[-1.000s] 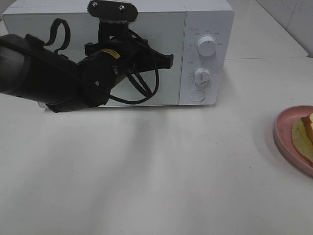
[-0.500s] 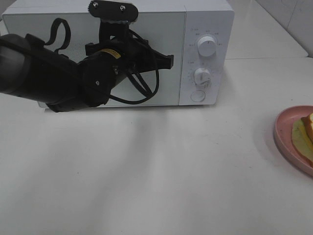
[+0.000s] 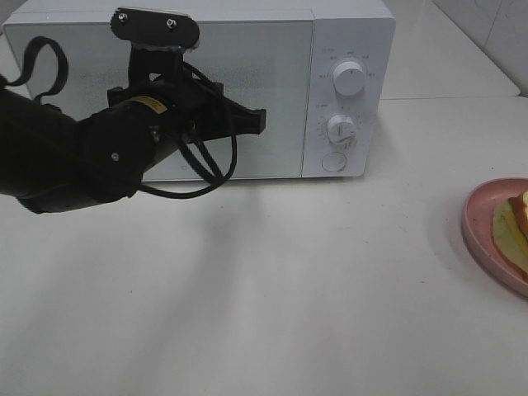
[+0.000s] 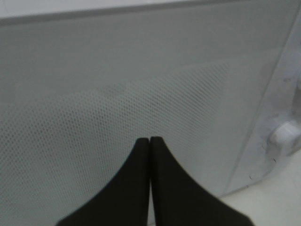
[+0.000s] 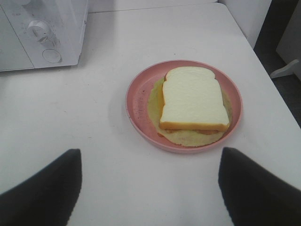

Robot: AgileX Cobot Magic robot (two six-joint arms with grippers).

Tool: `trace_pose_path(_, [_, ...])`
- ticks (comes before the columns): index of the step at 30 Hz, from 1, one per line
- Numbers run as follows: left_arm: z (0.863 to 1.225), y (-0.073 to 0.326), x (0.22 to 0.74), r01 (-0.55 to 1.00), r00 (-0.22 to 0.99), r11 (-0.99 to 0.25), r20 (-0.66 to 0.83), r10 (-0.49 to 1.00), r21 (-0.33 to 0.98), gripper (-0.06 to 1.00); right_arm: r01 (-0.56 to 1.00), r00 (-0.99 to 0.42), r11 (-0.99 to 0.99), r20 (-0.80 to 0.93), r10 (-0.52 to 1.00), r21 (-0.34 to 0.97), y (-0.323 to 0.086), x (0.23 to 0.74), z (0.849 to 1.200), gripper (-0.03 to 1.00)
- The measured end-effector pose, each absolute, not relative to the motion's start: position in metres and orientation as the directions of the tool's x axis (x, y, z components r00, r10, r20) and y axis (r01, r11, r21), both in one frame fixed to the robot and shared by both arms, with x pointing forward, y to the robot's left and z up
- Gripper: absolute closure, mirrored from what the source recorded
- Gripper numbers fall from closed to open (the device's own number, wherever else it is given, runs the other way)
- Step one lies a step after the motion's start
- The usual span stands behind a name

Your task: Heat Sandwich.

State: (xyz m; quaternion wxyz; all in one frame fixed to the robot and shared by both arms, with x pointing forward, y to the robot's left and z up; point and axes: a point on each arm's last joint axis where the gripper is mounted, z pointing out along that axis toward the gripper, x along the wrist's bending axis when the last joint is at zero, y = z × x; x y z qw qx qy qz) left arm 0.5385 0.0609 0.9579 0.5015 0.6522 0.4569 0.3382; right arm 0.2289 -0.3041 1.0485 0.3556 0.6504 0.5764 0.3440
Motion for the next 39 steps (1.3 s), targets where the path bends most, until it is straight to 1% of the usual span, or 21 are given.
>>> trace_pose_path(1, [0.959,0.063,0.535,0.278,0.366,-0.088,-0.021,0.930,0.956,0.90,0.505,0.099,-0.083,0.038,0.994,0.859,-0.304,0.229,1.049,0.20])
trace_pose_path(2, [0.960,0.066,0.528,0.320,0.388,-0.102,-0.032,0.921,0.942,0.76,0.505,0.099,-0.083,0.038,0.994,0.859,-0.304,0.229,1.049,0.20])
trace_pose_path(3, [0.960,0.066,0.528,0.320,0.388,-0.102,-0.032,0.921,0.942,0.76,0.505,0.099,-0.083,0.038,0.994,0.859,-0.304,0.229,1.049,0.20])
trace_pose_path(5, [0.962,0.068,0.520,0.361,0.409,-0.116,-0.045,0.911,0.925,0.52,0.505,0.099,-0.083,0.038,0.994,0.859,-0.304,0.229,1.049,0.20])
trace_pose_path(6, [0.964,0.072,0.513,0.392,0.427,-0.128,-0.057,0.903,0.911,0.36,0.505,0.099,-0.083,0.038,0.994,0.859,-0.304,0.229,1.049,0.20])
trace_pose_path(7, [0.966,0.074,0.510,0.399,0.432,-0.130,-0.061,0.900,0.908,0.13,0.505,0.099,-0.083,0.038,0.994,0.859,-0.304,0.229,1.049,0.20])
trace_pose_path(8, [0.966,0.074,0.510,0.399,0.432,-0.130,-0.061,0.900,0.908,0.13,0.505,0.099,-0.083,0.038,0.994,0.859,-0.304,0.229,1.049,0.20])
trace_pose_path(9, [0.967,0.075,0.508,0.407,0.436,-0.133,-0.065,0.897,0.904,0.06,0.505,0.099,-0.083,0.038,0.994,0.859,-0.304,0.229,1.049,0.20])
trace_pose_path(11, [0.970,0.079,0.500,0.429,0.455,-0.148,-0.072,0.888,0.891,-0.02,0.505,0.099,-0.083,0.038,0.994,0.859,-0.304,0.229,1.049,0.20])
trace_pose_path(18, [0.972,0.086,0.485,0.480,0.511,-0.215,-0.071,0.857,0.851,-0.04,0.505,0.099,-0.083,0.038,0.994,0.859,-0.304,0.229,1.049,0.20])
trace_pose_path(19, [0.972,0.090,0.481,0.508,0.542,-0.261,-0.069,0.837,0.821,-0.04,0.505,0.099,-0.083,0.038,0.994,0.859,-0.304,0.229,1.049,0.20])
trace_pose_path(23, [0.973,0.099,0.479,0.558,0.554,-0.288,-0.090,0.828,0.778,-0.04,0.505,0.099,-0.083,0.038,0.994,0.859,-0.304,0.229,1.049,0.20])
trace_pose_path(25, [0.973,0.114,0.481,0.637,0.540,-0.298,-0.136,0.831,0.711,-0.04,0.505,0.099,-0.083,0.038,0.994,0.859,-0.304,0.229,1.049,0.20])
trace_pose_path(26, [0.973,0.114,0.481,0.637,0.540,-0.298,-0.136,0.831,0.711,-0.04,0.505,0.099,-0.083,0.038,0.994,0.859,-0.304,0.229,1.049,0.20])
trace_pose_path(29, [0.977,0.141,0.487,0.742,0.507,-0.305,-0.201,0.838,0.597,-0.04,0.505,0.099,-0.083,0.038,0.994,0.859,-0.304,0.229,1.049,0.20])
trace_pose_path(31, [0.979,0.147,0.488,0.757,0.501,-0.307,-0.212,0.839,0.576,-0.04,0.505,0.099,-0.083,0.038,0.994,0.859,-0.304,0.229,1.049,0.20])
trace_pose_path(33, [0.985,0.167,0.490,0.813,0.478,-0.316,-0.252,0.841,0.489,-0.04,0.505,0.099,-0.083,0.038,0.994,0.859,-0.304,0.229,1.049,0.20])
trace_pose_path(35, [0.989,0.183,0.491,0.845,0.450,-0.307,-0.274,0.850,0.437,-0.04,0.505,0.099,-0.083,0.038,0.994,0.859,-0.304,0.229,1.049,0.20])
trace_pose_path(36, [0.989,0.183,0.491,0.845,0.450,-0.307,-0.274,0.850,0.437,-0.04,0.505,0.099,-0.083,0.038,0.994,0.859,-0.304,0.229,1.049,0.20])
trace_pose_path(37, [0.992,0.197,0.490,0.873,0.425,-0.301,-0.294,0.856,0.383,-0.04,0.505,0.099,-0.083,0.038,0.994,0.859,-0.304,0.229,1.049,0.20])
trace_pose_path(39, [0.993,0.212,0.487,0.899,0.394,-0.291,-0.311,0.865,0.328,-0.04,0.505,0.099,-0.083,0.038,0.994,0.859,-0.304,0.229,1.049,0.20])
